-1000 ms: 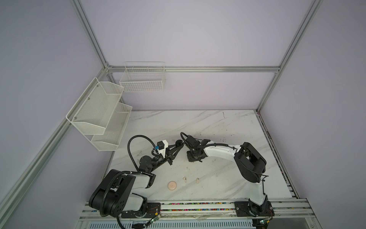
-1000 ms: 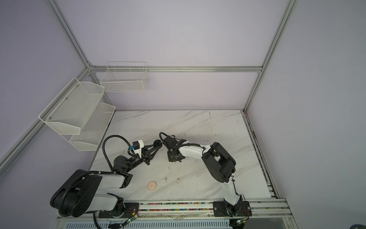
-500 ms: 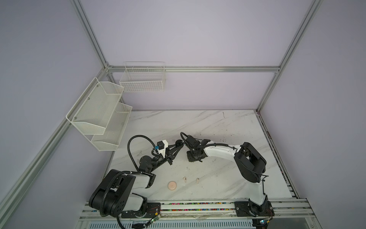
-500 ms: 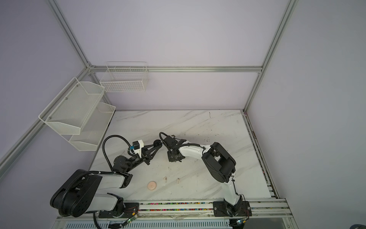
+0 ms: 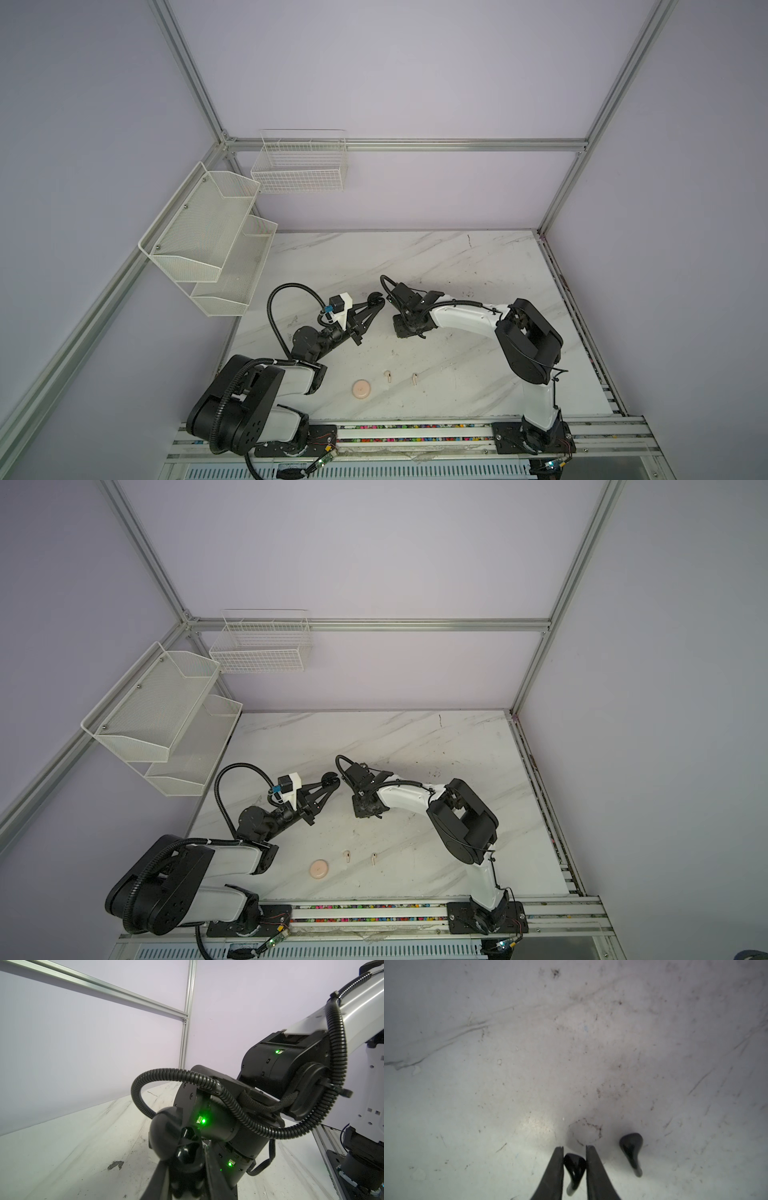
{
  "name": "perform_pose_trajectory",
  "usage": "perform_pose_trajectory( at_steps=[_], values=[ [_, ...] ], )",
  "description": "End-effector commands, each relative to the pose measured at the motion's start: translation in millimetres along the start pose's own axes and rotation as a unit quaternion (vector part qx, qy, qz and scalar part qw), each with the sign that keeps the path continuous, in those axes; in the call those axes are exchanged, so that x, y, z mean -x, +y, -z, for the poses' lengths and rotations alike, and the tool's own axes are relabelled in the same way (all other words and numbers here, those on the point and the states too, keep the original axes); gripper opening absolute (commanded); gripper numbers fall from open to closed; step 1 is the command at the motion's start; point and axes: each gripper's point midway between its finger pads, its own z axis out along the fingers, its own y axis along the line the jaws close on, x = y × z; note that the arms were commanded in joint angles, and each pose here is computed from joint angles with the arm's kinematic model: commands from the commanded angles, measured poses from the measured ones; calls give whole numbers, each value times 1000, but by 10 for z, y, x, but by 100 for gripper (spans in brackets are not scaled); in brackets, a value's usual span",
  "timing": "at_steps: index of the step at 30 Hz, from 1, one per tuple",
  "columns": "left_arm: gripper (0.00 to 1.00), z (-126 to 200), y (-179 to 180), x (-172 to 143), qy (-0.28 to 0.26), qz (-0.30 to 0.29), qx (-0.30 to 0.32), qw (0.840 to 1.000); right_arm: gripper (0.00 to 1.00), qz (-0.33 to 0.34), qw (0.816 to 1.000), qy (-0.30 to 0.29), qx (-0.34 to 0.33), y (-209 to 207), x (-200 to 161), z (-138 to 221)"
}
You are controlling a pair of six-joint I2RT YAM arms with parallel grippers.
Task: Insert wireless bluetooth earbuds into charging case
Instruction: Pick up the wireless bluetooth earbud from the center of the table.
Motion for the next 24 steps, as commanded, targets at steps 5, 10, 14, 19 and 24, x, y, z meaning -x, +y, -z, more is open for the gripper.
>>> perform_pose_trajectory(
  at_steps=[5, 10, 14, 19, 24],
  values=[
    [0, 3, -31, 130, -27, -14, -4, 1000, 21, -7, 999, -29, -11, -127, 95, 226],
    [0, -20, -6, 131, -27, -14, -2, 1000, 20, -14, 998, -54, -13, -209, 243, 397],
    [0, -52, 11, 196, -35, -15, -1, 999, 20, -27, 996, -89, -12, -286, 460, 659],
    [0, -122, 28, 293, -46, -13, -7, 999, 20, -28, 988, -150, -1, -297, 818, 1159],
    [0, -211, 84, 297, -45, -6, -9, 999, 20, -12, 981, -193, 12, -207, 1078, 1578]
  ],
)
